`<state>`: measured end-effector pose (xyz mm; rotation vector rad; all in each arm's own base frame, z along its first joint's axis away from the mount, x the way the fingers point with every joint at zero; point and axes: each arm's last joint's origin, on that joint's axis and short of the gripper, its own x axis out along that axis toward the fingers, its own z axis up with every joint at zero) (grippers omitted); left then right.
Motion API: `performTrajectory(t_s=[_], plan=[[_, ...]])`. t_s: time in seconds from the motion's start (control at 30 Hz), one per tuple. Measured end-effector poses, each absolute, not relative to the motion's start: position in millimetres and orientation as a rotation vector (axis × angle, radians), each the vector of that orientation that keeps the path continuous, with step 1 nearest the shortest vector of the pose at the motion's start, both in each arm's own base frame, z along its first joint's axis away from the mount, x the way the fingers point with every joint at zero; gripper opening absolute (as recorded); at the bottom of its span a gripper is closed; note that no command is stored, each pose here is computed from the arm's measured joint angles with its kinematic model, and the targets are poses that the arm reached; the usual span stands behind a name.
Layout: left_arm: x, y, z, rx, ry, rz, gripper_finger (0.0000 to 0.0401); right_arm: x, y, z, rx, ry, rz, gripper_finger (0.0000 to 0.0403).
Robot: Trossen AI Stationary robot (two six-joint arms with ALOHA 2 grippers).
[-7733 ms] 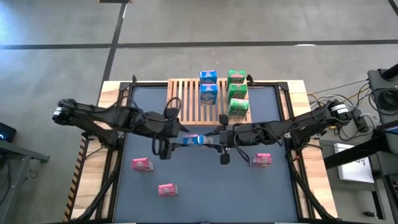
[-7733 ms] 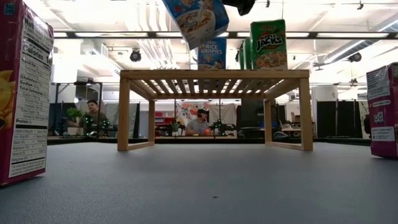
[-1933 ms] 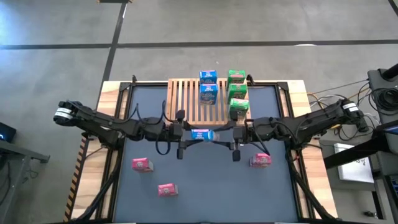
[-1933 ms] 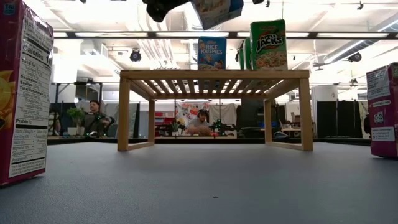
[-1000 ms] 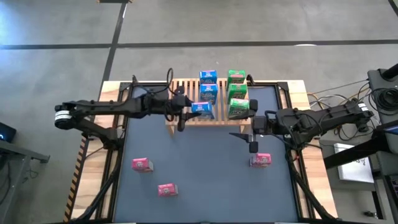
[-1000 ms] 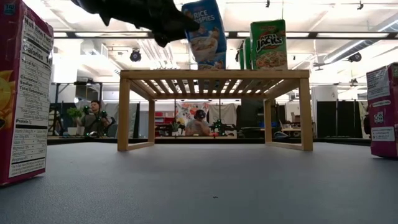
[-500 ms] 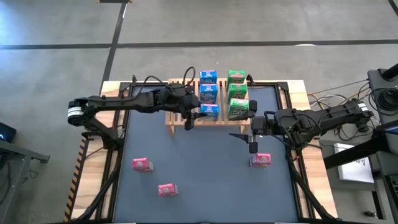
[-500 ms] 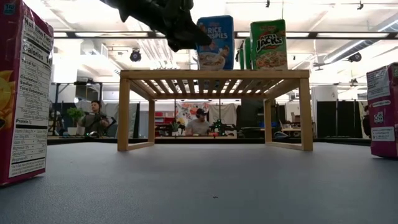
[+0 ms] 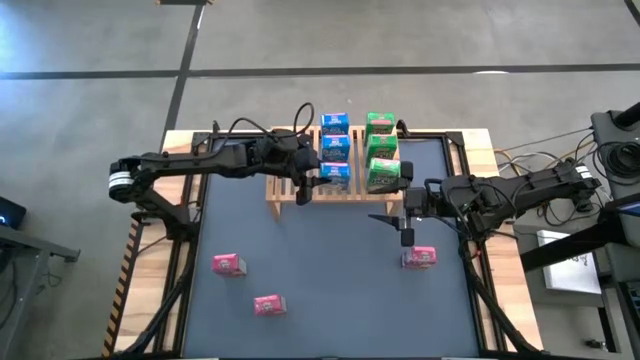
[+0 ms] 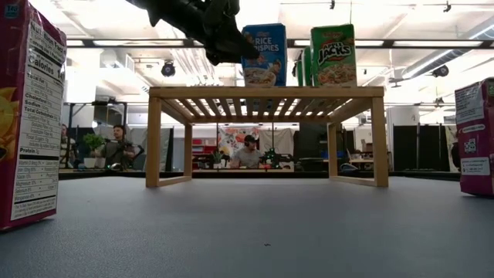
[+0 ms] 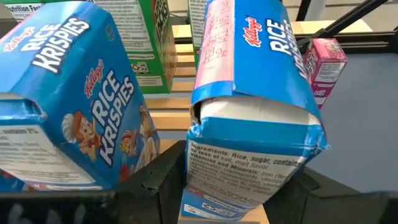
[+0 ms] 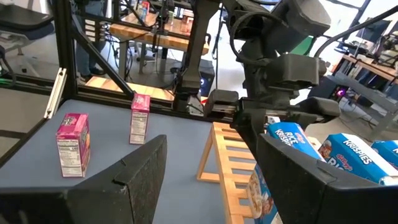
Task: Stack cereal on shelf
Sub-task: Put the blue cereal box on the shelf aligned with the other blue cereal boxes
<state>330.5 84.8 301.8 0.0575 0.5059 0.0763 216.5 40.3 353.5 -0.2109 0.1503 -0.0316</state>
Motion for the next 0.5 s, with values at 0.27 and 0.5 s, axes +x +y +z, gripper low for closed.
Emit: performTrajectory(t_s=[0.27,0.5], plan=[[330.2,85.0,301.3,0.039,0.511,0.083,0.0165,216.5,40.3,353.7,-0.210,0.148,-0.032,0.0238],[329.9,84.9,299.4,0.019,0.522,0.088,0.0216,216.5,40.3,353.7,-0.204,0.148,-0.032,0.0238]])
